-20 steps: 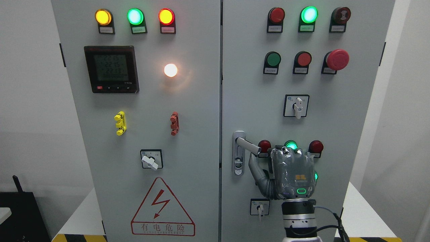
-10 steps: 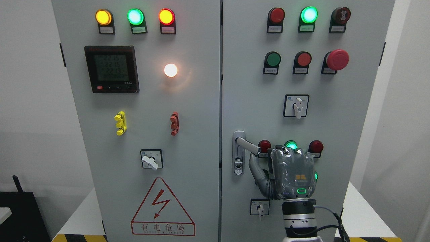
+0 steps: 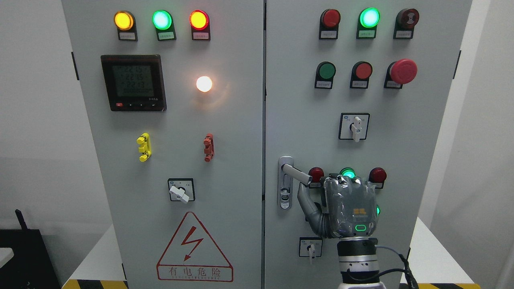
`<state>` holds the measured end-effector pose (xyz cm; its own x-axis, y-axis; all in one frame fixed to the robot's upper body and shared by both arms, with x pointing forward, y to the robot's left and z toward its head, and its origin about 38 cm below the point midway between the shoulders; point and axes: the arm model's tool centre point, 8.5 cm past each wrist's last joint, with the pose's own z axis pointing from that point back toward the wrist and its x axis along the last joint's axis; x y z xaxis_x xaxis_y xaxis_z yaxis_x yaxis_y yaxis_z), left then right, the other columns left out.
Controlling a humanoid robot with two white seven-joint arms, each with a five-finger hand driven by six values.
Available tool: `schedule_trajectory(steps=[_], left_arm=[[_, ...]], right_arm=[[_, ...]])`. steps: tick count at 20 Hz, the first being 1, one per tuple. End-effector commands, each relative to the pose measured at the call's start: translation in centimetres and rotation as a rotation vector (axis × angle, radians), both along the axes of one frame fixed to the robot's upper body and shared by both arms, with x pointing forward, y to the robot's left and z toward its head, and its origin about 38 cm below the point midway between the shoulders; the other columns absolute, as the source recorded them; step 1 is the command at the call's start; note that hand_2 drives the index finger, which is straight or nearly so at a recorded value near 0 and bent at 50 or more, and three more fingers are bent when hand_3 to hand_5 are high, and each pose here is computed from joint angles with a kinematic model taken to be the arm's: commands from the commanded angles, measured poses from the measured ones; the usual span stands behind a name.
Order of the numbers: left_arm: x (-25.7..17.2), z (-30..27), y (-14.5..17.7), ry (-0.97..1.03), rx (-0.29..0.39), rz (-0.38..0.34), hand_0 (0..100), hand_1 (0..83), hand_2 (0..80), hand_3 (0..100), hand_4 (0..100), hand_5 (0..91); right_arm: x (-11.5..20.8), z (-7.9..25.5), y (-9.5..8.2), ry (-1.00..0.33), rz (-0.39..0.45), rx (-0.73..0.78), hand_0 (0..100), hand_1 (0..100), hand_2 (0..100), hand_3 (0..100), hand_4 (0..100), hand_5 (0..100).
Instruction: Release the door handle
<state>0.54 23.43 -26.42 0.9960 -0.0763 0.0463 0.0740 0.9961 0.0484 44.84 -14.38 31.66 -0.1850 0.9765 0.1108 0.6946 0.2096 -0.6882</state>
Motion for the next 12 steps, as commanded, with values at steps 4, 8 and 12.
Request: schedule_trajectory(steps=[4, 8, 12], left_arm=[[-0.12, 0.02, -0.01, 0.006, -0.001, 0.001, 12, 38.9, 0.0, 0, 0, 0.0], [-0.12, 0.02, -0.01, 0.006, -0.001, 0.001, 12, 38.9, 0.0, 0, 0, 0.0], [-0.12, 0.02, -0.01, 0.006, -0.001, 0.001, 12, 38.9, 0.0, 0, 0, 0.0]], right_arm=[[0.08, 0.29, -0.44, -0.011, -0.01, -0.002, 55, 6, 100, 100, 100, 100], [0.07, 0.29, -0.43, -0.011, -0.008, -0.001, 55, 6, 100, 100, 100, 100], [0.08, 0.29, -0.44, -0.011, -0.01, -0.002, 55, 6, 100, 100, 100, 100]])
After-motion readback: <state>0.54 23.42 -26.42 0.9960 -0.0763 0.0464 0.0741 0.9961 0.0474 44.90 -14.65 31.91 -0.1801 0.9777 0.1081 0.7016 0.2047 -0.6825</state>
